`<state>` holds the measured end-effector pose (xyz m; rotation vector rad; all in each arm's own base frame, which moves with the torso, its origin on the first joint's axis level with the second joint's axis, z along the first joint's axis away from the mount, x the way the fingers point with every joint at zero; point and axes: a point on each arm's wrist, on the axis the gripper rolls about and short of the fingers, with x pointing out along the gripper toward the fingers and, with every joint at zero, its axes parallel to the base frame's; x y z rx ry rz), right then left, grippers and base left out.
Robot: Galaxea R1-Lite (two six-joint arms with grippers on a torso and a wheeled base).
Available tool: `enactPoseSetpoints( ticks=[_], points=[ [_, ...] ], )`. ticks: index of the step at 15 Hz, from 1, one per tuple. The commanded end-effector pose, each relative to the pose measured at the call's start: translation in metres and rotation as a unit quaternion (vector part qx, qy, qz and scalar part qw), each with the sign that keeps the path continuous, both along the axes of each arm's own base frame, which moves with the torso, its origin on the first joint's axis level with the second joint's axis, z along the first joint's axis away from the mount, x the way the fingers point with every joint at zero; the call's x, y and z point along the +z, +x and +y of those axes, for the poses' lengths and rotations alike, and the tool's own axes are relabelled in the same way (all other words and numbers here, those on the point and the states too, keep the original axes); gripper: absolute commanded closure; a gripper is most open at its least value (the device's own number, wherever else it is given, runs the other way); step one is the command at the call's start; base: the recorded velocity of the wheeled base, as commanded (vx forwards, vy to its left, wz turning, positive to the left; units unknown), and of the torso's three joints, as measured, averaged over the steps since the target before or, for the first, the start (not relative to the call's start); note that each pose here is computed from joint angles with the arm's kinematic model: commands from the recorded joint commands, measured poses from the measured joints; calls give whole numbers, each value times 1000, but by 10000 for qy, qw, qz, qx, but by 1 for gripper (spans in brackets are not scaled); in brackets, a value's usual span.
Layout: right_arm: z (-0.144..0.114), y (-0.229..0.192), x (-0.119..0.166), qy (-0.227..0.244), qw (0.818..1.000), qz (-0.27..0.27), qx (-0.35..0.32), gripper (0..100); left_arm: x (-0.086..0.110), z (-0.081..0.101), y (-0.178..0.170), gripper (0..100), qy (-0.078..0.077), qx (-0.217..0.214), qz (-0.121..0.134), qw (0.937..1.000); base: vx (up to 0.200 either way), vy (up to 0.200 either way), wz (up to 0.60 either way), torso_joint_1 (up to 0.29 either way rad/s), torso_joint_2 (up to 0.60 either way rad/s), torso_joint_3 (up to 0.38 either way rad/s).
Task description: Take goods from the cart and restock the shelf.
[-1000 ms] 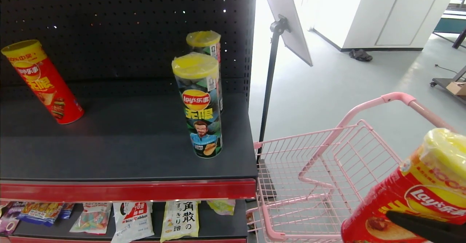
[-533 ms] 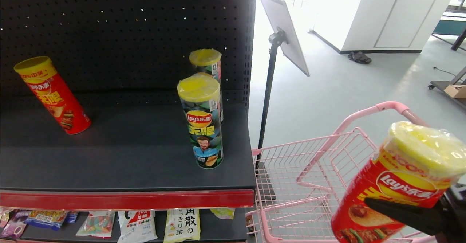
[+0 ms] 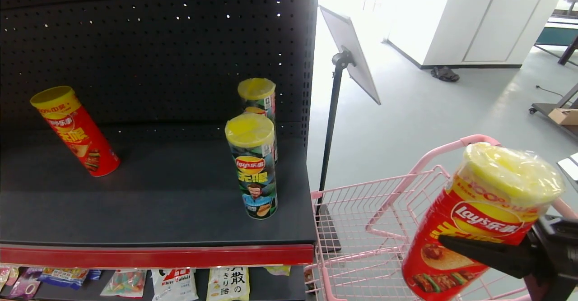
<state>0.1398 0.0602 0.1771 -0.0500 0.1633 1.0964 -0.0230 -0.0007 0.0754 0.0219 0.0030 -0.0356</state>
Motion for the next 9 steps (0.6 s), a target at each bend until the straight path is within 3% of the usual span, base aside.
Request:
enactPoseSetpoints(
  ticks=[1,5,9],
  points=[
    [2,-8,5,50,9997,-184,145,100,0,0,0,0,5,1,6,10000,0,0,0,36,-76,-36],
    [-4,-11,4,25,9995,-207,-229,100,0,0,0,0,5,1,6,10000,0,0,0,0,0,0],
    [-5,-15,1,-125,9987,-452,-177,100,0,0,0,0,5,1,6,10000,0,0,0,0,0,0]
  ],
)
